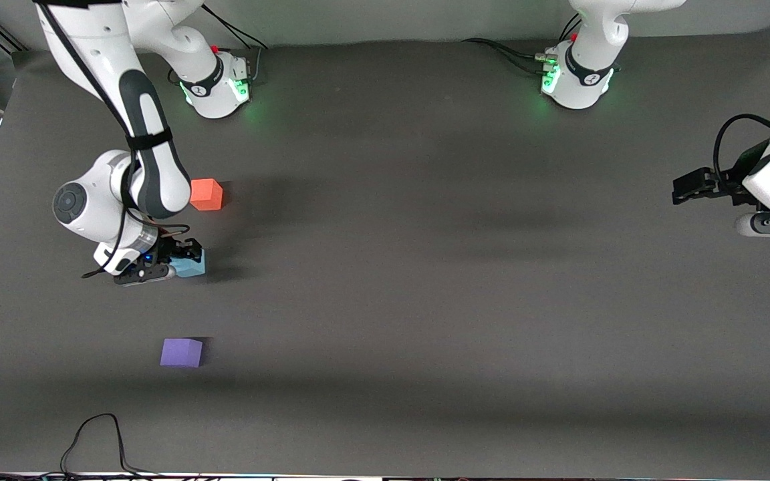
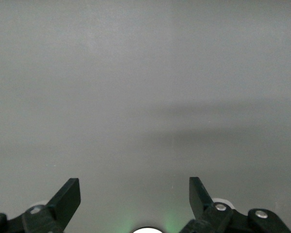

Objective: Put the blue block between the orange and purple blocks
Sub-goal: 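Lower the blue cube between the orange and purple cubes, open the right gripper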

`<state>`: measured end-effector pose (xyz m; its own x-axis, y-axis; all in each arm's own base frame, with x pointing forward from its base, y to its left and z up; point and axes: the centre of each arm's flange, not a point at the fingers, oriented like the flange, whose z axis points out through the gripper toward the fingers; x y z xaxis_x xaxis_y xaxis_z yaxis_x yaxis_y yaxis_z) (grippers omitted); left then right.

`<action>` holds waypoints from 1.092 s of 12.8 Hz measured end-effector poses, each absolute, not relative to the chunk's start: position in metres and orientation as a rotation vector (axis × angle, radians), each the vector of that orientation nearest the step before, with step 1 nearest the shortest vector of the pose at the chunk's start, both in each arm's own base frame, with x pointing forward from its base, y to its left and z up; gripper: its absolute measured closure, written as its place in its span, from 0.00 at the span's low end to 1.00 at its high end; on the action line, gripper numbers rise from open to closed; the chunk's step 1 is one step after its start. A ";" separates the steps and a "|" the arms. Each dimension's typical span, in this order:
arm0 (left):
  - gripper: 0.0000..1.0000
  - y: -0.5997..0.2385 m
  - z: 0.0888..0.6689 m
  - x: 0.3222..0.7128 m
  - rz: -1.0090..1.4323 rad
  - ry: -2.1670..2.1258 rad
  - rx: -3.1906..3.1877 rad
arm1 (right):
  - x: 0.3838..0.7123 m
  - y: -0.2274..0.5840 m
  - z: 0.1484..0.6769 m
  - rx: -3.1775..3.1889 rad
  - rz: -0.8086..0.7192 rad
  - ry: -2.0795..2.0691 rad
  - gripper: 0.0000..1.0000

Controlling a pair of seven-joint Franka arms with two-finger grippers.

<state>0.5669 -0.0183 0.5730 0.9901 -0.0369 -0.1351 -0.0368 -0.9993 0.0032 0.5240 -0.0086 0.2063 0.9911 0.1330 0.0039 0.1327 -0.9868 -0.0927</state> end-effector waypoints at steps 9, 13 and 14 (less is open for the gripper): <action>0.00 -0.022 0.573 0.567 -0.214 -0.067 3.132 | 0.533 -0.012 0.194 -3.041 -0.044 -0.228 0.00; 0.00 -0.022 0.573 0.567 -0.214 -0.068 3.132 | 0.546 -0.002 0.221 -2.991 -0.006 -0.218 0.00; 0.00 -0.022 0.573 0.567 -0.214 -0.068 3.132 | 0.553 0.003 0.237 -3.007 0.010 -0.208 0.00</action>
